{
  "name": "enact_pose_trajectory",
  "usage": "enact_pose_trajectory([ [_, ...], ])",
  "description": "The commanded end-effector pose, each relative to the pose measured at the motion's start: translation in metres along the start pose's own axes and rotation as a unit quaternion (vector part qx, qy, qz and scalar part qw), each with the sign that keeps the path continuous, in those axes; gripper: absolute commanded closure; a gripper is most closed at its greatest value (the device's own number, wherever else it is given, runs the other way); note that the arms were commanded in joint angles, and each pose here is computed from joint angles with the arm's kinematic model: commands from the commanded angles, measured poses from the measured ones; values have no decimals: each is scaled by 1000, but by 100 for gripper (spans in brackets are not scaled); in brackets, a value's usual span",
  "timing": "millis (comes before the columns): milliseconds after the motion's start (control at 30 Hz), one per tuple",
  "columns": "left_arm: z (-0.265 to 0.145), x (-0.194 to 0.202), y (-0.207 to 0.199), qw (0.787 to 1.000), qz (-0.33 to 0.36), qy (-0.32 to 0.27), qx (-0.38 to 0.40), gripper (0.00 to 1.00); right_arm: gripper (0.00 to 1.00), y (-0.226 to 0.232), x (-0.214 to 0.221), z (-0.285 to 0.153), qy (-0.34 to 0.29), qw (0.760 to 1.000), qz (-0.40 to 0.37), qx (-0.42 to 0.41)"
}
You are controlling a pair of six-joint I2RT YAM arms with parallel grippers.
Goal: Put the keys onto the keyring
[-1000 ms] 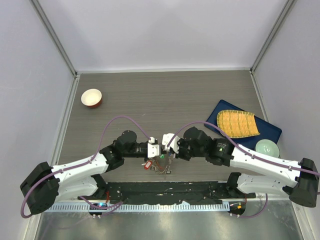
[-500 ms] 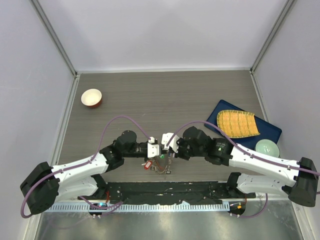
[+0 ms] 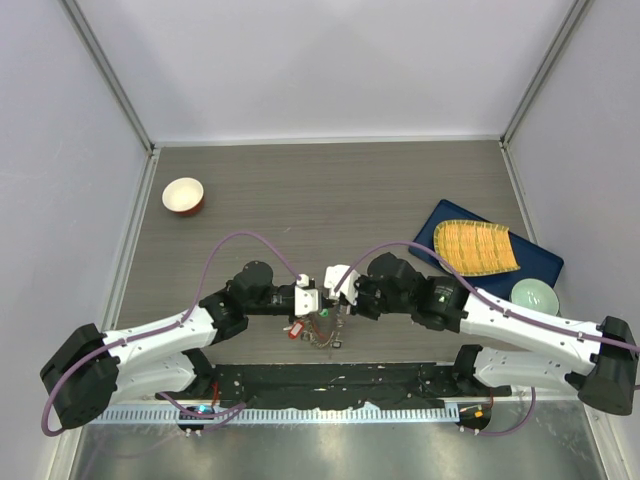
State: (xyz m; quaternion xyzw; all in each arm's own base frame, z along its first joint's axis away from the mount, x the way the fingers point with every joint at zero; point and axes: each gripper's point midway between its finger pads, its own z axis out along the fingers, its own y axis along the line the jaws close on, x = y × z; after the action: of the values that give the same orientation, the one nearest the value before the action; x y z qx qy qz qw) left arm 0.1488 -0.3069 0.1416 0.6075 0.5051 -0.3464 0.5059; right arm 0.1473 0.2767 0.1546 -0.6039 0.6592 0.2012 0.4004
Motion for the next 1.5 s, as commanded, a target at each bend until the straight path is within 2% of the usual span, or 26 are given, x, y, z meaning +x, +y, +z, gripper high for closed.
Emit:
enact_pose_trajectory([
  [0, -1, -15, 10, 999, 21, -28, -19, 100, 99, -12, -20, -13, -32, 999, 5, 26],
  [600, -2, -22, 12, 998, 23, -44, -26, 100, 99, -1, -21, -7, -33, 999, 6, -7],
  [1467, -2, -18, 13, 999, 21, -39, -32, 100, 99, -5, -20, -11, -41, 999, 17, 2],
])
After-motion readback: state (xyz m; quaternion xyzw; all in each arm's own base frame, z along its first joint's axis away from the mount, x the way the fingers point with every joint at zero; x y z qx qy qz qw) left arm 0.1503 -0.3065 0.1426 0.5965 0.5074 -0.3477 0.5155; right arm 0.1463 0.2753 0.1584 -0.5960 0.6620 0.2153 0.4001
